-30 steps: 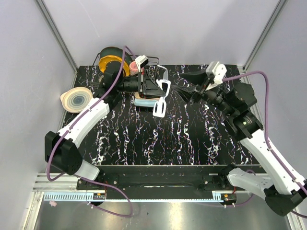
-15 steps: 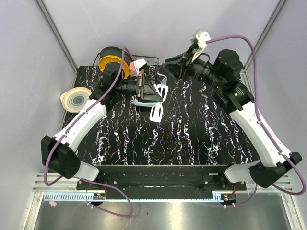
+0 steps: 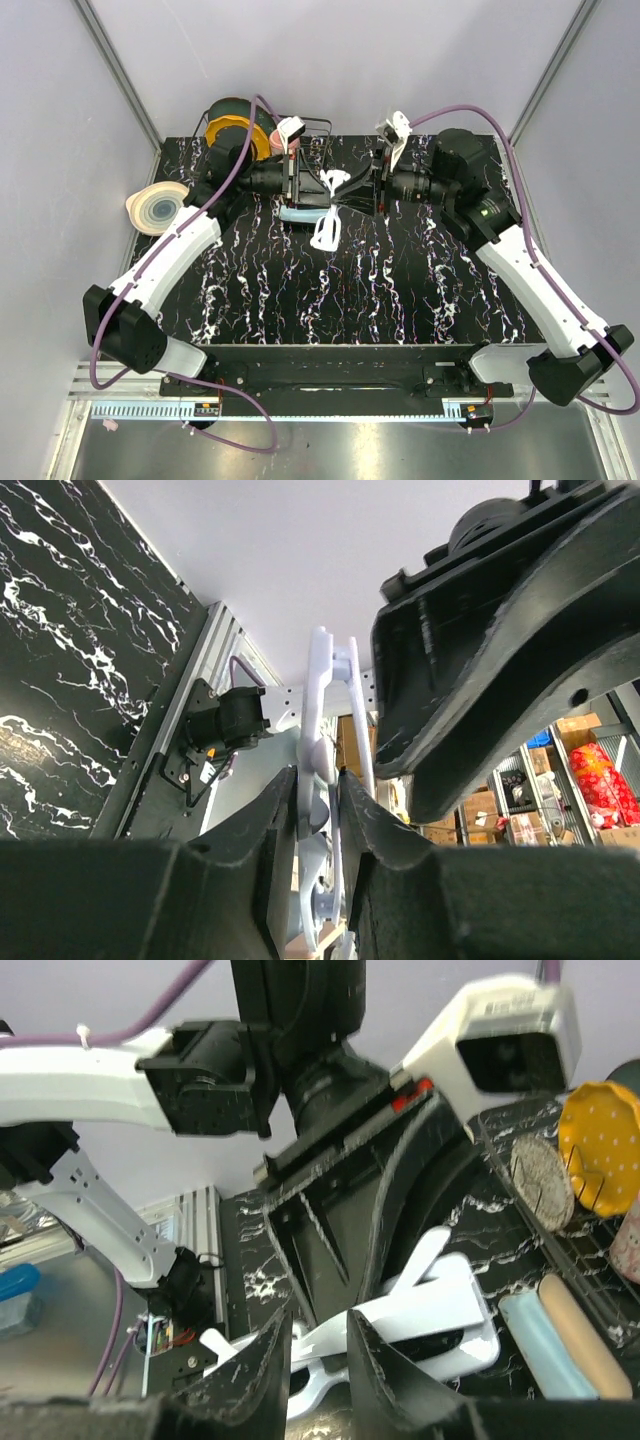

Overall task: Organize the sunglasses
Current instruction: Fold the left temple of the sunglasses with the sunglasses, then pass from the left arm to the right, then move the opened sunglasses case to the center of the board.

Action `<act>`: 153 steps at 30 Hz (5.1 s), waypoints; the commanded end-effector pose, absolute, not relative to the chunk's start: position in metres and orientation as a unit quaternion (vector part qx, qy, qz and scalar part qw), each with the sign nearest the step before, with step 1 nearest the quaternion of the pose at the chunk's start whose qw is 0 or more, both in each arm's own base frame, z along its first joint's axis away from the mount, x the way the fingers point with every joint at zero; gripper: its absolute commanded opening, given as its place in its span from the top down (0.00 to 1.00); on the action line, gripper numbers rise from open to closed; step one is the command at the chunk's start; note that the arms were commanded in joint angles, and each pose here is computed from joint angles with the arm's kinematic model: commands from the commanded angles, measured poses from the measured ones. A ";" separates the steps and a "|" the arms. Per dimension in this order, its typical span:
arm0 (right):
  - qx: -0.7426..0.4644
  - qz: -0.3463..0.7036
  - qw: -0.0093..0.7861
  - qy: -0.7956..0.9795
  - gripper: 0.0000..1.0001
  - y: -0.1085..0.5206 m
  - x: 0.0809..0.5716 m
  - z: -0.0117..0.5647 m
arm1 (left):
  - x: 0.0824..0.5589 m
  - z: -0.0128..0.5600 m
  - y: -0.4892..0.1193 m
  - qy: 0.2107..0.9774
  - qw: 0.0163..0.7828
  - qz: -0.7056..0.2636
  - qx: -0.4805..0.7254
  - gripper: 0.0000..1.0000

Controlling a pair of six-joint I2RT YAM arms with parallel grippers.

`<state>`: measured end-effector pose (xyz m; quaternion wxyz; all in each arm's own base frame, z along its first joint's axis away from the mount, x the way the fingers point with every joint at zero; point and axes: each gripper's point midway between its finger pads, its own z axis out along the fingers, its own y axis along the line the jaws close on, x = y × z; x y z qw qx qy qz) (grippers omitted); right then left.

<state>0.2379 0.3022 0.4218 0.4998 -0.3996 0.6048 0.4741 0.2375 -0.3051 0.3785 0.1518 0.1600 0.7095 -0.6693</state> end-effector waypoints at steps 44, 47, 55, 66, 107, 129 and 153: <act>-0.239 0.608 0.431 0.622 0.47 0.317 0.236 0.450 | 0.233 0.479 -0.266 0.611 0.312 -0.700 0.197 0.71; -0.235 0.612 0.427 0.623 0.50 0.320 0.239 0.449 | 0.232 0.479 -0.266 0.611 0.313 -0.701 0.196 0.71; -0.230 0.616 0.423 0.624 0.57 0.325 0.244 0.449 | 0.233 0.476 -0.266 0.612 0.312 -0.701 0.193 0.71; -0.233 0.630 0.406 0.619 0.64 0.333 0.242 0.449 | 0.239 0.468 -0.268 0.621 0.309 -0.694 0.191 0.71; -0.155 0.591 0.429 0.665 1.00 0.321 0.268 0.430 | 0.282 0.398 -0.226 0.721 0.340 -0.590 0.132 0.27; -0.012 0.447 0.394 0.803 1.00 0.275 0.337 0.309 | 0.430 0.139 -0.062 0.837 0.344 -0.234 -0.355 1.00; 0.014 0.452 0.356 0.818 1.00 0.257 0.376 0.283 | 0.488 0.103 -0.134 0.906 0.322 -0.115 -0.250 0.55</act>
